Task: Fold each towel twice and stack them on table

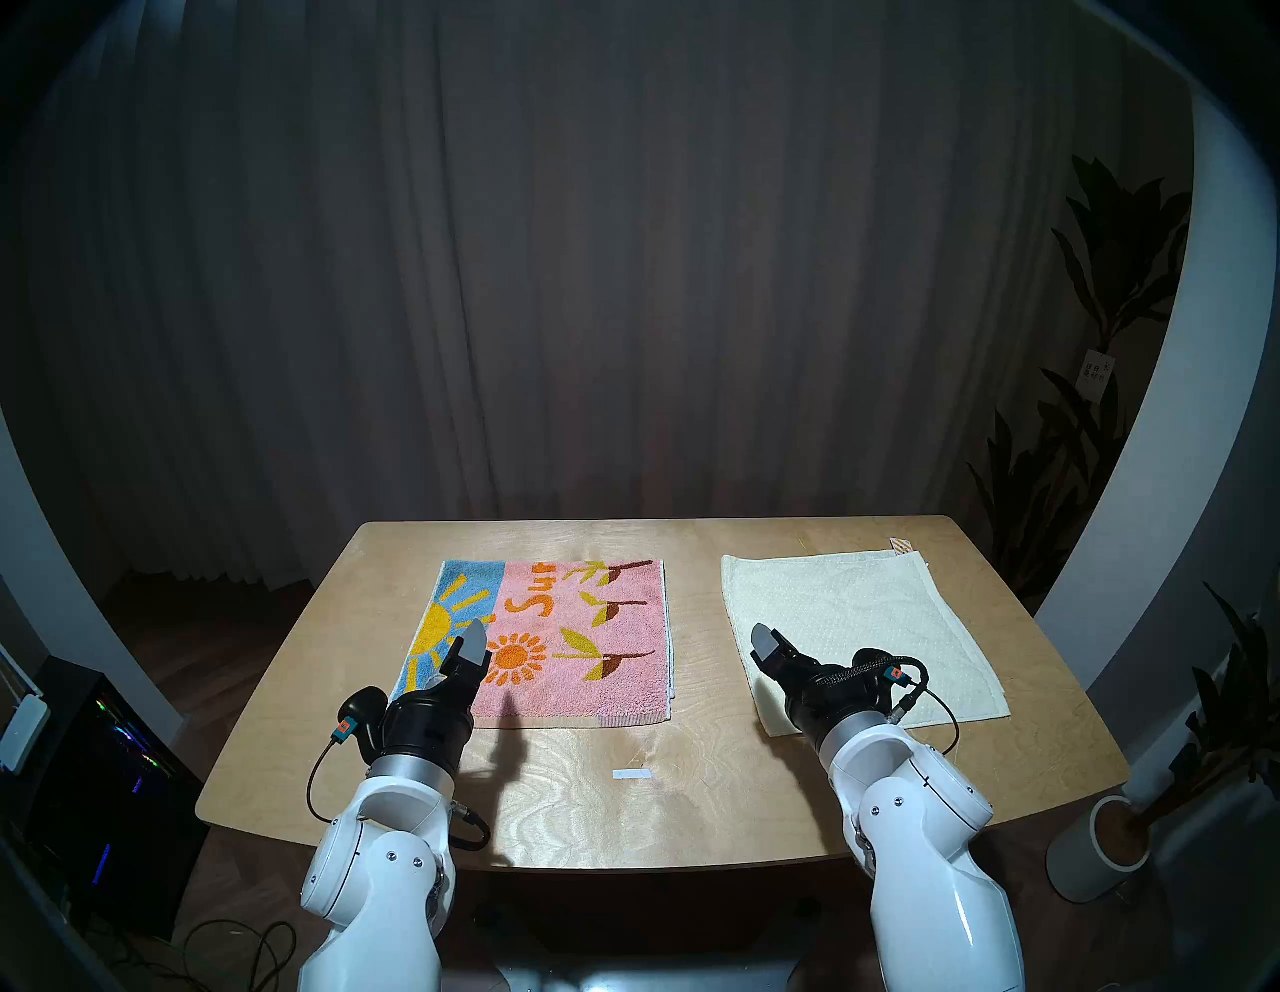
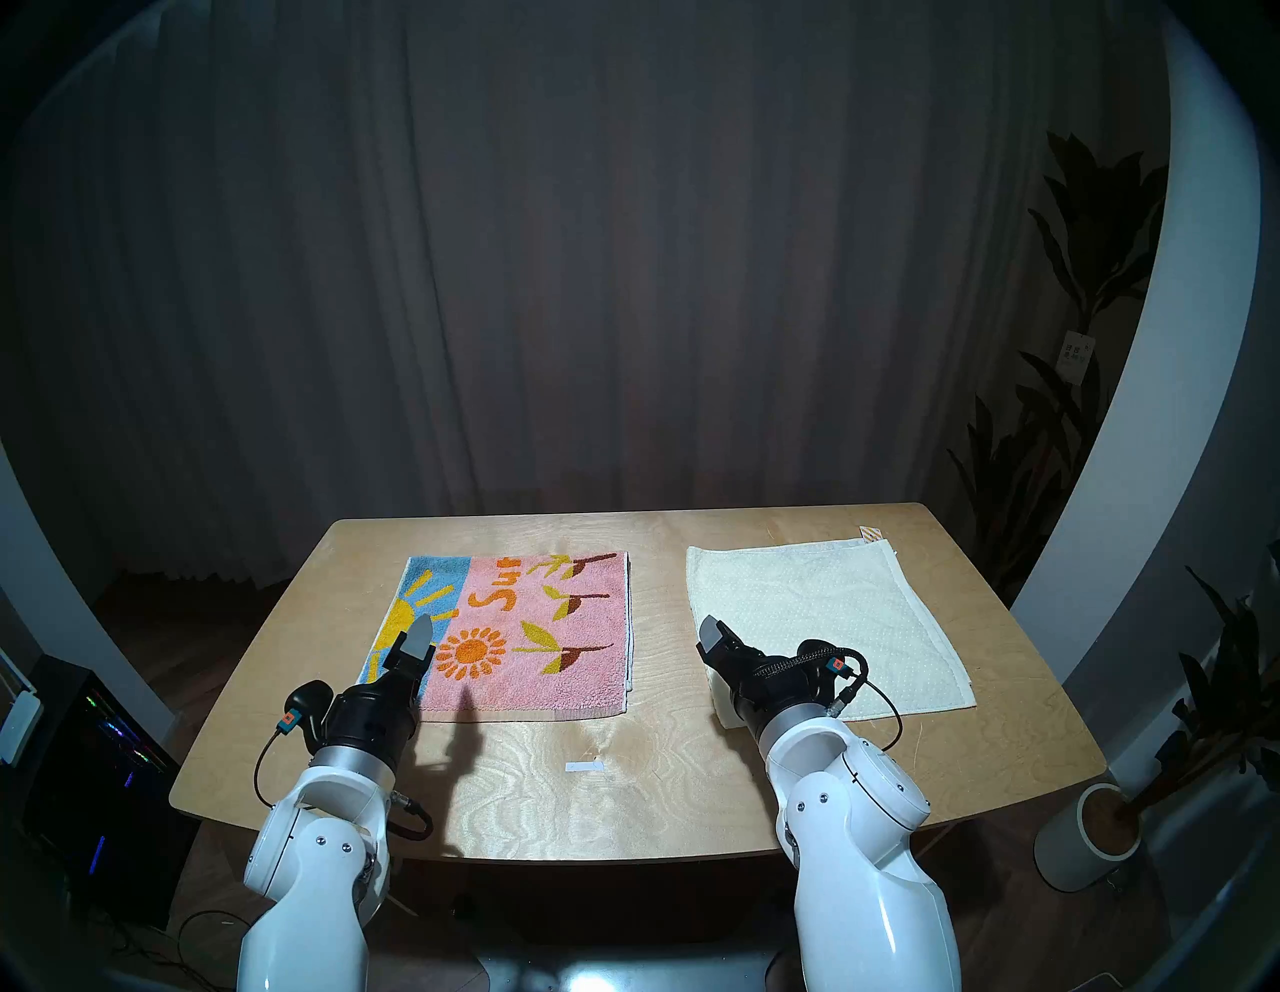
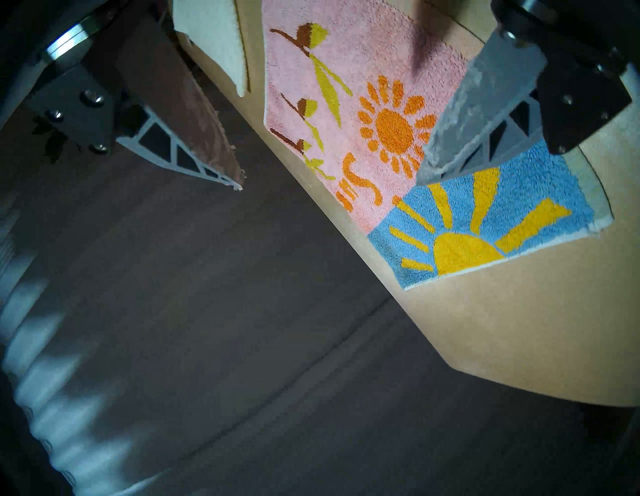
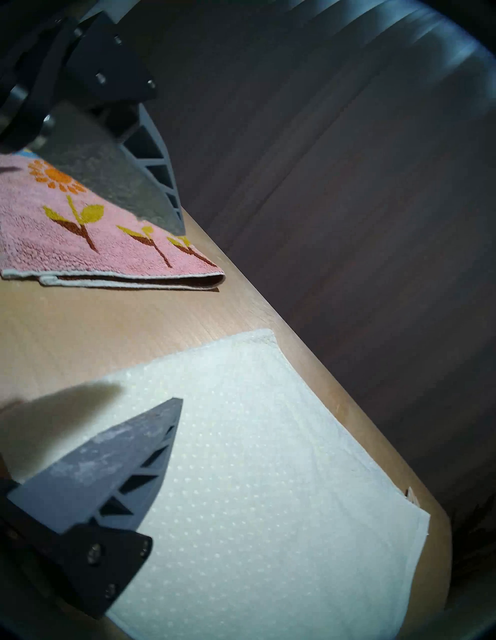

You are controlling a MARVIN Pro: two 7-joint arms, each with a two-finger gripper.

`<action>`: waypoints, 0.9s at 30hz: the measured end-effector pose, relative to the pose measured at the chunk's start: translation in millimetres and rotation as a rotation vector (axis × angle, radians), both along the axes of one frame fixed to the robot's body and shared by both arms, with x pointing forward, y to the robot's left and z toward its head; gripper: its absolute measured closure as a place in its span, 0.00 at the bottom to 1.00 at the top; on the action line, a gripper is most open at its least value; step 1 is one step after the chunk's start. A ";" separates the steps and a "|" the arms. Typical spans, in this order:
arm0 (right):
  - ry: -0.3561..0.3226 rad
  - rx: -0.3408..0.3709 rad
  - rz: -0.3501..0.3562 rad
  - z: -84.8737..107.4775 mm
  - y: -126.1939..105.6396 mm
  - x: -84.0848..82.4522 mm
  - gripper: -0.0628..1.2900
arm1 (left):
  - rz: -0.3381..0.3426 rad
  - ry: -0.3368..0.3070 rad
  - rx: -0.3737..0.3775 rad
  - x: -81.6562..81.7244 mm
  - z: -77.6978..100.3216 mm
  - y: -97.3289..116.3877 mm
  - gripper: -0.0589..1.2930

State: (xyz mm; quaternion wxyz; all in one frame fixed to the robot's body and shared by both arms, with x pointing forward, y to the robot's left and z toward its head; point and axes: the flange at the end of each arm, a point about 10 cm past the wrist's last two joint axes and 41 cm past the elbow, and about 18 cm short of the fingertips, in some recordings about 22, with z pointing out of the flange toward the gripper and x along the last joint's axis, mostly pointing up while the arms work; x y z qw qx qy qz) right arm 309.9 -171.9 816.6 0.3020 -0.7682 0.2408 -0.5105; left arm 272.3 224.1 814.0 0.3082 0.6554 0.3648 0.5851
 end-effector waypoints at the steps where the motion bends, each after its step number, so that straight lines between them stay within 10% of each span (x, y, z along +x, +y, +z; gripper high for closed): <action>1: 0.008 0.012 0.006 1.1 1.4 -0.9 0.05 | 0.002 0.002 -0.019 -1.1 0.9 0.6 0.03; 16: 0.233 0.167 0.073 7.0 26.4 -14.7 0.05 | 0.028 0.155 -0.321 -16.5 3.3 14.6 0.03; 27: 0.354 0.205 0.077 7.6 49.6 -11.8 0.05 | 0.035 0.300 -0.403 -13.2 6.2 29.8 0.03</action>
